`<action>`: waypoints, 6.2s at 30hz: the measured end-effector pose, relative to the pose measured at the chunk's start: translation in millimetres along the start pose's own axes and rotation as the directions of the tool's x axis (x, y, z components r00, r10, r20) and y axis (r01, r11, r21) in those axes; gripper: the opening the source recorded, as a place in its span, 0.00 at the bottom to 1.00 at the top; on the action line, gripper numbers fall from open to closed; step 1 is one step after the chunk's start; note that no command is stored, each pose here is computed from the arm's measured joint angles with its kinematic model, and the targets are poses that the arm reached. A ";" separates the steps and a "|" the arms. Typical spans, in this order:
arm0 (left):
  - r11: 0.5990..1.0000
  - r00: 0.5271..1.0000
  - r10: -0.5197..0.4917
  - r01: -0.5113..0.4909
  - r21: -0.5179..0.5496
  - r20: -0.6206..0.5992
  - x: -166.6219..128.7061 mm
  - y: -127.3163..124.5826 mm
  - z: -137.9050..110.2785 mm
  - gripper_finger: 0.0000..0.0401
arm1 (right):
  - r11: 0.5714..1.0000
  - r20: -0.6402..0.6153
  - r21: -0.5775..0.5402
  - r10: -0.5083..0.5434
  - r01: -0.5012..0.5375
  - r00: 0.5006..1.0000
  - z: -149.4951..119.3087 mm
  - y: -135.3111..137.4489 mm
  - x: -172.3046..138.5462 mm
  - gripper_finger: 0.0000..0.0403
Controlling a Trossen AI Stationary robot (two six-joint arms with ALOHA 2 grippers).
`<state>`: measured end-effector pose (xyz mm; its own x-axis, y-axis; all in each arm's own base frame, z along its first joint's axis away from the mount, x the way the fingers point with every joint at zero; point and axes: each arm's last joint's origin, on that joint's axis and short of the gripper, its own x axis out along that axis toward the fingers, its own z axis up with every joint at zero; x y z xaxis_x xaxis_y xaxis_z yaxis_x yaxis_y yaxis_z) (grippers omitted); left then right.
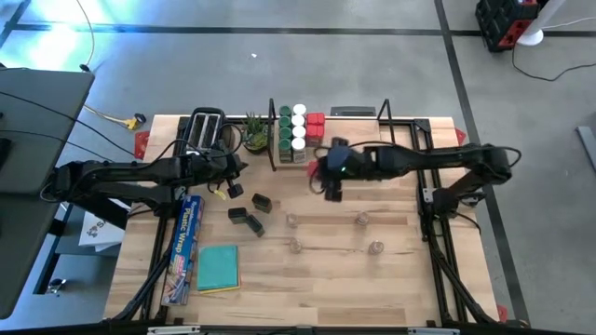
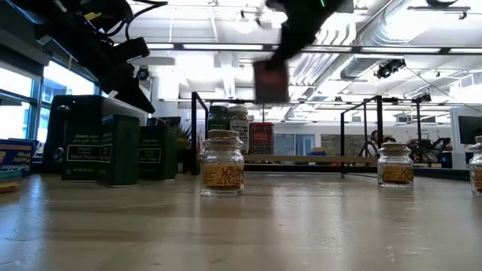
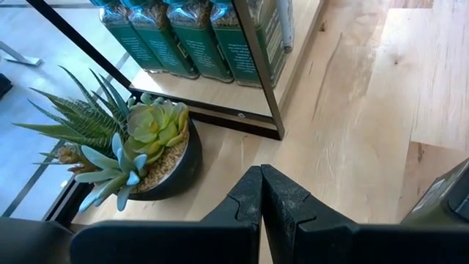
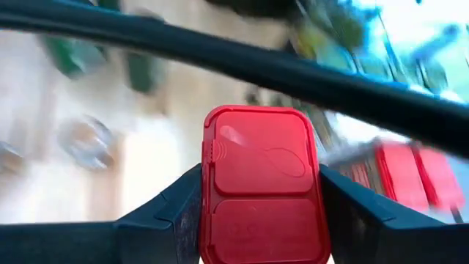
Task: Shelf spices
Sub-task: Put the red seasoning can on the shelf aligned with the other red seasoning cans, then put the top left brown seasoning bottle on the shelf
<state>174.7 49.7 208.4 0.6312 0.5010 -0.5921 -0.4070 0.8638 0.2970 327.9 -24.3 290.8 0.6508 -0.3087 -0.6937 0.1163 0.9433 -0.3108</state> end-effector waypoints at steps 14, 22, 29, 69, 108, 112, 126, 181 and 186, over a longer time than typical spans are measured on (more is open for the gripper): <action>1.000 1.000 -0.007 0.007 0.001 0.002 0.0 -0.2 0.1 0.00 | 0.987 0.057 0.157 0.016 -0.025 0.998 -67.2 -78.5 78.1 0.50; 1.000 1.000 -0.015 0.015 -0.010 0.003 0.0 -0.4 0.2 0.00 | 0.989 0.022 0.146 0.008 -0.011 1.000 -70.0 -82.1 96.1 0.63; 1.000 1.000 -0.015 0.015 -0.009 0.003 0.0 -0.4 0.2 0.00 | 0.995 0.022 0.087 -0.051 0.049 0.998 -68.4 -83.8 96.1 0.70; 1.000 1.000 -0.016 0.016 -0.010 0.002 0.0 -0.5 0.1 0.00 | 0.954 -0.176 0.296 0.014 0.040 0.984 -87.6 -69.1 105.6 0.15; 0.997 0.997 -0.081 0.082 -0.013 0.010 -2.2 -8.1 0.3 0.00 | 0.999 0.043 0.032 0.026 -0.028 0.999 -33.9 102.6 11.8 0.15; 0.997 0.997 -0.082 0.083 -0.012 0.011 -2.3 -8.4 0.4 0.00 | 0.991 -0.071 0.132 0.031 -0.022 0.997 -46.2 90.2 -16.1 0.31; 0.996 0.997 -0.082 0.082 -0.018 0.014 -2.3 -8.3 0.8 0.00 | 0.946 0.196 0.288 0.092 -0.147 0.976 -19.0 117.2 45.1 0.81; 0.995 0.996 -0.088 0.090 -0.046 0.034 3.2 -11.5 -8.4 0.00 | 0.948 -0.234 0.264 -0.117 0.179 0.965 -28.5 -83.8 -14.2 0.40; 0.993 0.989 -0.092 0.099 -0.062 0.116 2.6 -11.1 -0.3 0.00 | 0.931 -0.214 0.331 -0.084 0.153 0.973 -51.6 -143.0 27.0 0.40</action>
<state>180.6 41.3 203.3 0.7380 0.4226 -0.5262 -0.3826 0.9043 0.1897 290.2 -173.8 283.0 0.4628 -0.4057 -0.7882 0.4563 0.8713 -0.1805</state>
